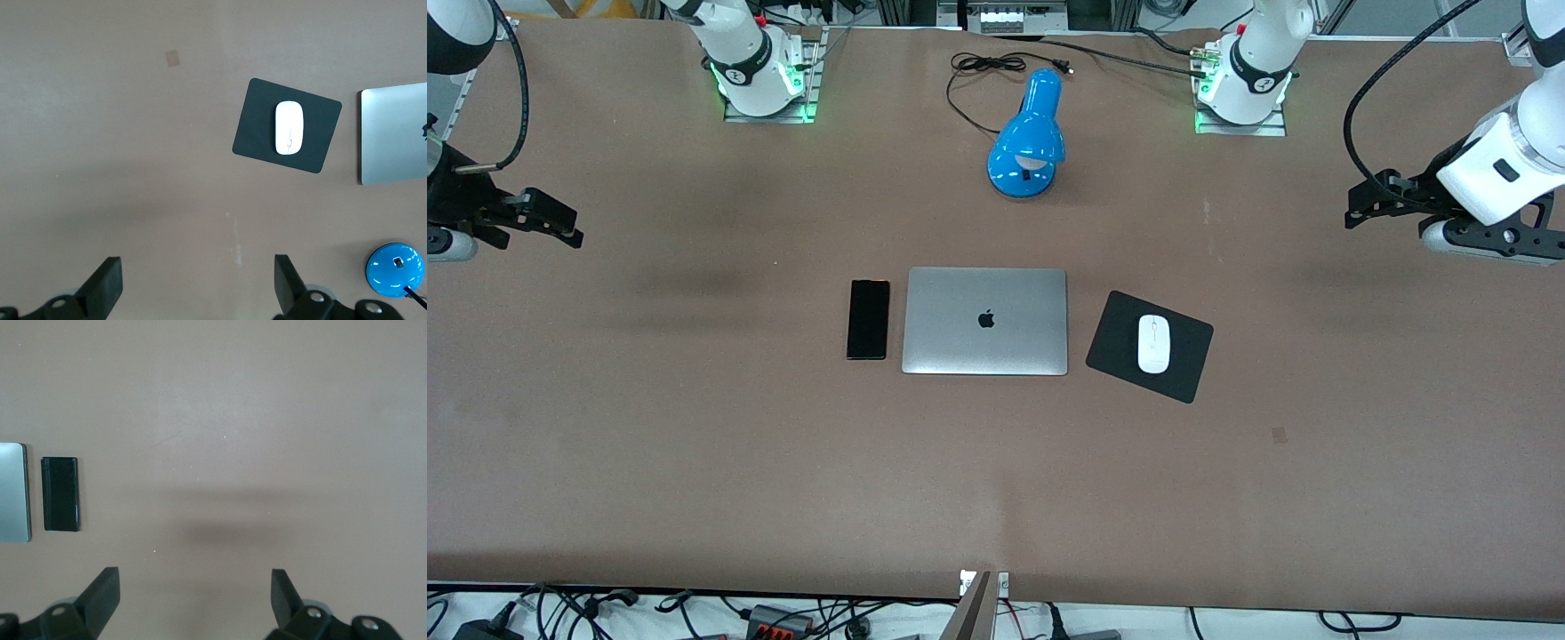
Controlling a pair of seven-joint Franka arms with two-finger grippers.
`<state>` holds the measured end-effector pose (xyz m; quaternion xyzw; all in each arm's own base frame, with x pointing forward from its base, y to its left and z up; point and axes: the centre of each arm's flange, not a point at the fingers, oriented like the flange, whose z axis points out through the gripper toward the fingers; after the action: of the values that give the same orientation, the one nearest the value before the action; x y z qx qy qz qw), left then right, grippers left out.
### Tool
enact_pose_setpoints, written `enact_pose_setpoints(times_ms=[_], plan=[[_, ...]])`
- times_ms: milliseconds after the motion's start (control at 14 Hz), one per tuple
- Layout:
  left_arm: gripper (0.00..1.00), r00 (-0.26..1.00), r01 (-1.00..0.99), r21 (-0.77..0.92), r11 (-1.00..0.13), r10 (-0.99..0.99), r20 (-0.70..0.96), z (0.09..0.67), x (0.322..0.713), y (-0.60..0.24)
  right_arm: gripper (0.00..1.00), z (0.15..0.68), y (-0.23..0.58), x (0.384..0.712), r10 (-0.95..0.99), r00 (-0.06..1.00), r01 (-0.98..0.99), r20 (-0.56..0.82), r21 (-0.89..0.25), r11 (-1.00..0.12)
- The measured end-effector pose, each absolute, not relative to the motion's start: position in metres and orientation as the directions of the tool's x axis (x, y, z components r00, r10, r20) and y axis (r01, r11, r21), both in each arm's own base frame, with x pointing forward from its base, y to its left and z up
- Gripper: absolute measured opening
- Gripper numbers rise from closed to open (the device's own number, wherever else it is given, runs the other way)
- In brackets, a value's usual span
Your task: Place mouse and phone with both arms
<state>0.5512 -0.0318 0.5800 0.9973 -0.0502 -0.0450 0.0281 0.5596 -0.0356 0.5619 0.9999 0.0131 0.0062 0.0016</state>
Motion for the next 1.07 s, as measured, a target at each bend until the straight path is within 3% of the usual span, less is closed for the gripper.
enact_pose_setpoints(times_ms=[1071], plan=[[1.00, 0.990, -0.098, 0.062, -0.993, -0.104, -0.098, 0.5788, 0.5503, -0.0305, 1.00, 0.5645, -0.0318, 0.5599, 0.035, 0.999, 0.035, 0.020, 0.005, -0.999]])
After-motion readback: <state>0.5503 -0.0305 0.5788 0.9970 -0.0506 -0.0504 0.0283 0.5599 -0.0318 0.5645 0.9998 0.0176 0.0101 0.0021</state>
